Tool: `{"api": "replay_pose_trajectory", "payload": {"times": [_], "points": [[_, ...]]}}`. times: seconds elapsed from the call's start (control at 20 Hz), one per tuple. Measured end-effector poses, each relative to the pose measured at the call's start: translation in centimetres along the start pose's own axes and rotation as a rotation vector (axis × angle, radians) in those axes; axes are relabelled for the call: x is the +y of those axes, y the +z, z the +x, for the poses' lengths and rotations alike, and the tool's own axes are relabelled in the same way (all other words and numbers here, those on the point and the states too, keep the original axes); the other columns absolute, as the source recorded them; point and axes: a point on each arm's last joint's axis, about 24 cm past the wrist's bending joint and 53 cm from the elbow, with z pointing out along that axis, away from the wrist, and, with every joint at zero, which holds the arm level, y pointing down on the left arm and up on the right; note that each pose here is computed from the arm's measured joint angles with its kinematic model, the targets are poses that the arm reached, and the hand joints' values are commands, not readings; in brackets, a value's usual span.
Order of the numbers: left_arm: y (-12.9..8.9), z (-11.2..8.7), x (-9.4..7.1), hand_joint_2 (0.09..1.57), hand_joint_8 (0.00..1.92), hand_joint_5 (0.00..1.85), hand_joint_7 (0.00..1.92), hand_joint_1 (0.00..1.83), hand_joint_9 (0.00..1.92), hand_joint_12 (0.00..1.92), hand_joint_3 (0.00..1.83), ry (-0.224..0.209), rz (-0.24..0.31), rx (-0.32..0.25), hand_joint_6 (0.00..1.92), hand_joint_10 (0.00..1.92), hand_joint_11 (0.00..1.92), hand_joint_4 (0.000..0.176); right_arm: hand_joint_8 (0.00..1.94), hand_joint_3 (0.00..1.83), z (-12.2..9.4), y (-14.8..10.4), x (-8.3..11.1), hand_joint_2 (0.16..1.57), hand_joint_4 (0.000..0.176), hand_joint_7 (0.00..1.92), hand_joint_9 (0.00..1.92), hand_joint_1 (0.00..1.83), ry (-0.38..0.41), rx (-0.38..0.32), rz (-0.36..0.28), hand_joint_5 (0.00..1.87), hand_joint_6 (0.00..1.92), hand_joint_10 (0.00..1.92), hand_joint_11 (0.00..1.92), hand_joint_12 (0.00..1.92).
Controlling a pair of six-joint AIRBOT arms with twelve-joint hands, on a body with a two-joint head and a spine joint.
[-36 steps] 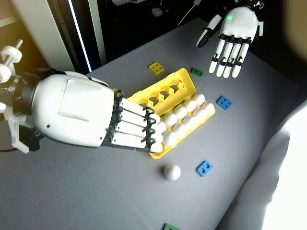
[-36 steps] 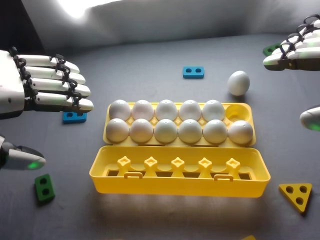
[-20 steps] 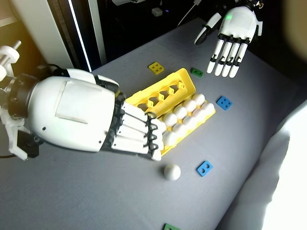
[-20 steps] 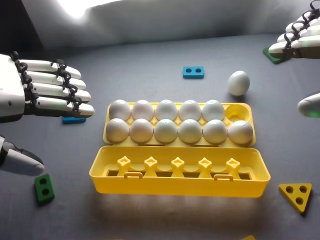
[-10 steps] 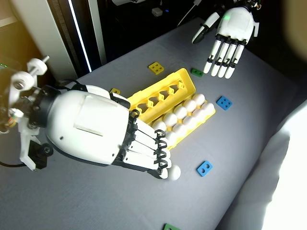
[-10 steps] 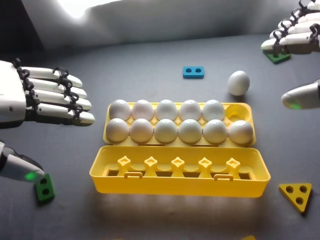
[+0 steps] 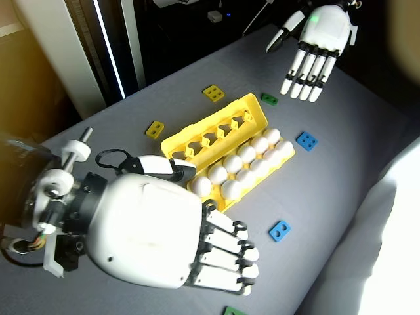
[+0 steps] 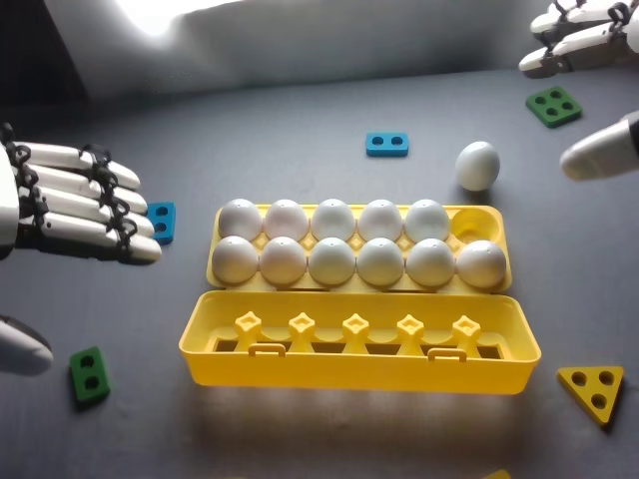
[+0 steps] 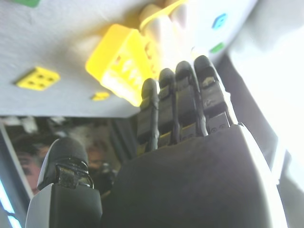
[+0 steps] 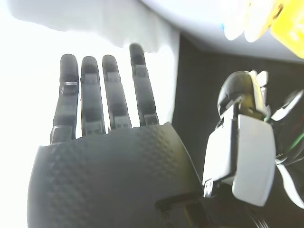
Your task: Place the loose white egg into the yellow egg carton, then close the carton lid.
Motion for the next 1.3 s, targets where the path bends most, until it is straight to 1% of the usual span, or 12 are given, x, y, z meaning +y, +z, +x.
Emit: {"api": "replay_pose_trajectory", "payload": {"times": [0.15, 0.2, 0.35, 0.5, 0.65, 0.75, 0.85, 1.0, 1.1, 1.15, 1.2, 1.3], "points": [[0.0, 0.0, -0.4, 1.16, 0.00, 0.24, 0.24, 0.00, 0.18, 0.31, 0.00, -0.042, 0.016, 0.002, 0.00, 0.00, 0.00, 0.000, 0.00, 0.00, 0.2, 0.9, 0.0, 0.79, 0.048, 0.06, 0.09, 0.31, -0.022, 0.018, -0.019, 0.38, 0.00, 0.00, 0.00, 0.39], [0.0, 0.0, -0.4, 1.15, 0.00, 0.22, 0.22, 0.00, 0.17, 0.31, 0.00, -0.048, 0.016, 0.002, 0.00, 0.00, 0.00, 0.000, 0.00, 0.00, -0.1, 1.2, -0.4, 0.77, 0.060, 0.05, 0.08, 0.44, -0.021, 0.012, -0.015, 0.40, 0.01, 0.00, 0.00, 0.38], [0.5, 0.5, -0.4, 1.16, 0.00, 0.23, 0.23, 0.00, 0.17, 0.32, 0.00, -0.085, 0.016, 0.024, 0.00, 0.00, 0.00, 0.000, 0.00, 0.00, -0.1, 1.9, -1.0, 0.74, 0.113, 0.01, 0.07, 0.53, -0.027, 0.011, -0.003, 0.44, 0.01, 0.00, 0.00, 0.40], [1.2, 1.6, -0.6, 1.16, 0.00, 0.23, 0.24, 0.00, 0.19, 0.33, 0.00, -0.097, 0.015, 0.058, 0.00, 0.00, 0.00, 0.000, 0.00, 0.00, 0.1, 2.8, -0.9, 0.74, 0.118, 0.03, 0.05, 0.58, -0.033, 0.014, -0.010, 0.49, 0.00, 0.00, 0.00, 0.40], [0.2, 2.3, 0.0, 1.16, 0.00, 0.23, 0.25, 0.00, 0.19, 0.34, 0.00, -0.124, -0.016, 0.070, 0.00, 0.00, 0.00, 0.000, 0.00, 0.00, 0.2, 3.6, -1.0, 0.74, 0.114, 0.03, 0.02, 0.62, -0.036, 0.015, -0.009, 0.52, 0.00, 0.00, 0.00, 0.17], [-0.7, 2.8, 1.3, 1.16, 0.00, 0.24, 0.24, 0.00, 0.19, 0.34, 0.00, -0.111, -0.059, 0.086, 0.00, 0.00, 0.00, 0.000, 0.00, 0.00, 0.3, 4.1, -1.0, 0.75, 0.107, 0.02, 0.00, 0.62, -0.036, 0.015, -0.008, 0.57, 0.01, 0.00, 0.00, 0.01], [-1.2, 2.1, 2.8, 1.15, 0.00, 0.24, 0.25, 0.00, 0.20, 0.37, 0.00, -0.138, -0.086, 0.070, 0.00, 0.00, 0.00, 0.000, 0.00, 0.00, 0.4, 4.8, -0.7, 0.76, 0.116, 0.01, 0.00, 0.64, -0.035, 0.016, -0.019, 0.59, 0.01, 0.00, 0.00, 0.00], [-1.9, 0.9, 5.0, 1.17, 0.01, 0.26, 0.27, 0.00, 0.22, 0.40, 0.00, -0.149, -0.124, 0.033, 0.00, 0.01, 0.00, 0.000, 0.00, 0.00, 0.4, 5.8, -1.0, 0.76, 0.127, 0.01, 0.00, 0.67, -0.037, 0.014, -0.016, 0.58, 0.01, 0.00, 0.00, 0.00], [-1.9, 0.6, 5.3, 1.17, 0.01, 0.26, 0.29, 0.00, 0.24, 0.43, 0.00, -0.159, -0.111, 0.020, 0.00, 0.01, 0.00, 0.000, 0.00, 0.00, 0.4, 6.1, -1.2, 0.75, 0.129, 0.00, 0.00, 0.69, -0.037, 0.013, -0.009, 0.59, 0.01, 0.00, 0.00, 0.00], [-1.7, 0.6, 4.9, 1.18, 0.01, 0.27, 0.30, 0.00, 0.25, 0.46, 0.00, -0.164, -0.086, 0.020, 0.00, 0.01, 0.00, 0.000, 0.00, 0.00, 0.5, 6.3, -1.2, 0.76, 0.130, 0.00, 0.00, 0.68, -0.036, 0.014, -0.011, 0.59, 0.01, 0.00, 0.00, 0.00], [-1.7, 0.9, 4.5, 1.18, 0.01, 0.27, 0.30, 0.00, 0.25, 0.46, 0.00, -0.166, -0.066, 0.025, 0.00, 0.01, 0.00, 0.000, 0.00, 0.00, 0.7, 6.6, -1.0, 0.76, 0.138, 0.00, 0.00, 0.69, -0.037, 0.016, -0.014, 0.59, 0.01, 0.00, 0.00, 0.00], [-1.7, 2.1, 3.5, 1.18, 0.00, 0.26, 0.28, 0.00, 0.22, 0.40, 0.00, -0.150, -0.019, 0.067, 0.00, 0.00, 0.00, 0.000, 0.00, 0.00, 1.1, 7.1, -0.8, 0.76, 0.145, 0.00, 0.00, 0.73, -0.041, 0.024, -0.023, 0.60, 0.01, 0.00, 0.00, 0.00]]}}
